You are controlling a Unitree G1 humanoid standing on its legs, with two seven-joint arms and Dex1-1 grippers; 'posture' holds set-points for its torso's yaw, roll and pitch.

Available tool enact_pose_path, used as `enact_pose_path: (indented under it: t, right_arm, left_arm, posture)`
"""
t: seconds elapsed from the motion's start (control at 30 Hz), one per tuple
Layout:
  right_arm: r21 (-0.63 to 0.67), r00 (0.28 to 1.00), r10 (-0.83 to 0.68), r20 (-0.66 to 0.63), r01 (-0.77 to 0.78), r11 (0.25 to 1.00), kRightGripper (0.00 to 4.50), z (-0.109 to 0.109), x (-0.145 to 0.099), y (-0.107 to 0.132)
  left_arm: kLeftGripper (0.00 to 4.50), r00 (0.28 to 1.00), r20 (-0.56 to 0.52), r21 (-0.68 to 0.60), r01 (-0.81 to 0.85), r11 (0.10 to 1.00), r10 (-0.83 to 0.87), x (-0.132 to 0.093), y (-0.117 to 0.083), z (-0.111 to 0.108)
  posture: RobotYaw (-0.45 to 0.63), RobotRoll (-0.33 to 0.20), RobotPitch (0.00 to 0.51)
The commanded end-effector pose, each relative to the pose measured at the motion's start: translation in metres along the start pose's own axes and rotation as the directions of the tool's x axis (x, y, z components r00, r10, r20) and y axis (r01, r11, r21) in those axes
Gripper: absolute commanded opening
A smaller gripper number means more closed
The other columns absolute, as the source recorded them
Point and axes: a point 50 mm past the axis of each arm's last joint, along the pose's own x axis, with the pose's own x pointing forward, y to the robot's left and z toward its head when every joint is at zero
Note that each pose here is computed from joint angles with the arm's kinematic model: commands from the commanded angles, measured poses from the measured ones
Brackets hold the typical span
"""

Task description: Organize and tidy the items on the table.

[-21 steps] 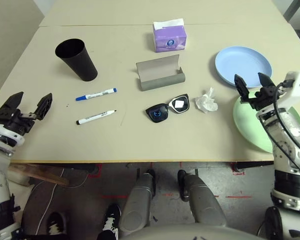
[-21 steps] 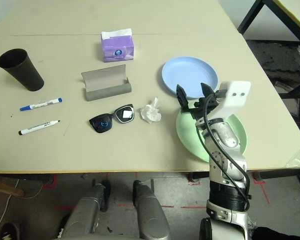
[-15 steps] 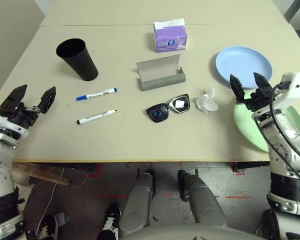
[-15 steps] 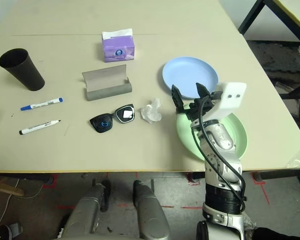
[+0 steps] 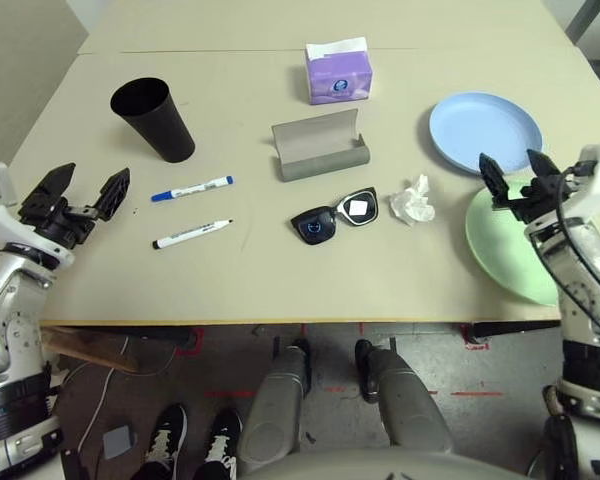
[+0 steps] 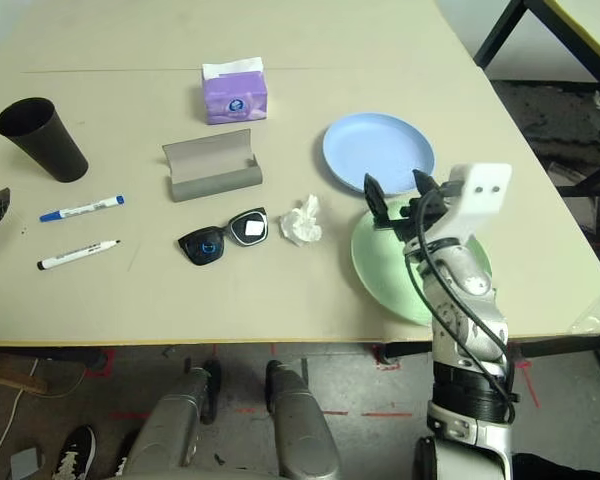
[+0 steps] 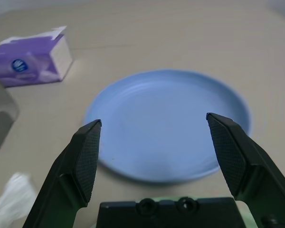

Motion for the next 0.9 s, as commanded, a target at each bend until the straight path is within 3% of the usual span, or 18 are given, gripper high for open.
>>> enact_pose_path:
  t: [0.03,0.4,0.57,0.7,0.9]
  right_arm:
    - [-0.025,1.0,-0.02,-0.001,0.02,0.999,4.5,-0.001,-0.001,-0.012]
    - [-0.033,0.999,-0.043,-0.009,0.043,0.999,4.5,-0.007,-0.003,-0.018]
    - [-0.062,0.997,-0.079,-0.026,0.077,0.995,4.5,0.005,-0.019,-0.025]
    - [-0.087,0.99,-0.132,-0.047,0.128,0.988,4.5,0.015,-0.038,-0.032]
    - [-0.112,0.977,-0.201,-0.074,0.192,0.975,4.5,0.027,-0.063,-0.038]
  left_arm:
    - [4.48,0.999,-0.037,-0.004,0.008,1.0,-0.008,0.002,-0.005,-0.014]
    - [4.48,0.995,-0.035,0.008,0.089,0.996,-0.088,0.016,-0.007,-0.013]
    - [4.48,0.961,-0.002,0.014,0.278,0.961,-0.278,0.036,-0.008,0.002]
    - [4.48,0.868,0.032,0.003,0.496,0.868,-0.496,0.05,-0.023,0.012]
    - [4.48,0.598,0.01,0.026,0.801,0.598,-0.801,0.063,-0.057,0.016]
  posture:
    - [-0.09,0.0,0.261]
    - [-0.11,0.0,0.254]
    - [-0.2,0.0,0.253]
    - [-0.26,0.0,0.247]
    - [-0.32,0.0,0.231]
